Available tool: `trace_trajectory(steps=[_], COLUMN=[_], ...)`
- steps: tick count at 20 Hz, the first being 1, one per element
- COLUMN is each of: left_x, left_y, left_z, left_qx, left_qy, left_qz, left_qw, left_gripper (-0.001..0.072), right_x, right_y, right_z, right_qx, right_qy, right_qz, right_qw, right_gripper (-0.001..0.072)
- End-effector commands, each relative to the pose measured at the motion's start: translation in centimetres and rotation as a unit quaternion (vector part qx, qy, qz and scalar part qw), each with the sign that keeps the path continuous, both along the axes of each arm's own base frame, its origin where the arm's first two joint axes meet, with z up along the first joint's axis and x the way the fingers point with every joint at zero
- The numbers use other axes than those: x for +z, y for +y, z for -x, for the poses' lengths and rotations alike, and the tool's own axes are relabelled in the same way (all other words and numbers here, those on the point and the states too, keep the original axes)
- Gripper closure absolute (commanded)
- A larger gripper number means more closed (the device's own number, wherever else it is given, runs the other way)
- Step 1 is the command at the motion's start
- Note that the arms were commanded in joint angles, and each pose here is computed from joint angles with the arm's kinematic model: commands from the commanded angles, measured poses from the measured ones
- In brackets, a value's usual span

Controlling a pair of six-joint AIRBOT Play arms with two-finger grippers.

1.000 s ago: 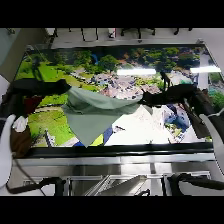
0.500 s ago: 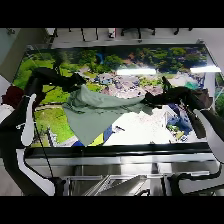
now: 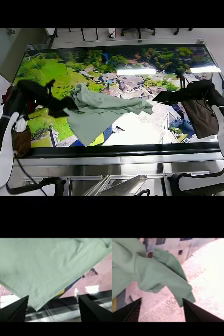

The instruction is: Fold the shirts.

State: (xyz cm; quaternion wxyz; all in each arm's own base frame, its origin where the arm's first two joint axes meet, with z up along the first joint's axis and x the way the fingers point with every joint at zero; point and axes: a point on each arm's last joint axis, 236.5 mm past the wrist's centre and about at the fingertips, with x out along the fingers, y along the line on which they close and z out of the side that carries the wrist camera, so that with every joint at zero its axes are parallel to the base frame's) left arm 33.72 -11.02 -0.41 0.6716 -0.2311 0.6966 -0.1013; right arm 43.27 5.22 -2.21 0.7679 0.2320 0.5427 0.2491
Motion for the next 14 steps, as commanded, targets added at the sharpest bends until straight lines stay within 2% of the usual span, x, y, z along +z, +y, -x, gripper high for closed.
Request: trace_trajectory(steps=[1,6,14], left_x=[-4.7,-8.0,-11.7], left_y=[-1.4,-4.0,-5.4], left_z=[7.5,9.8,11.9], left_qx=[0.018,0.06,0.041], left_qy=[0.027,0.016,0.074], left_qz=[-0.011,0.023,0.009], left_qw=[0.999,0.998,0.996], left_gripper=[0.004,0.004,0.0041], right_x=[-1.5,-1.8,-1.8], right_y=[-3.3,-2.9,-2.9], right_z=[1.1,1.3,1.3], right_qx=[0.013,0.02,0.021], right_qy=[0.01,0.016,0.016], right_qz=[0.033,0.032,0.032], right_qw=[0.999,0.999,0.999], right_gripper=[0.009,0.009,0.009])
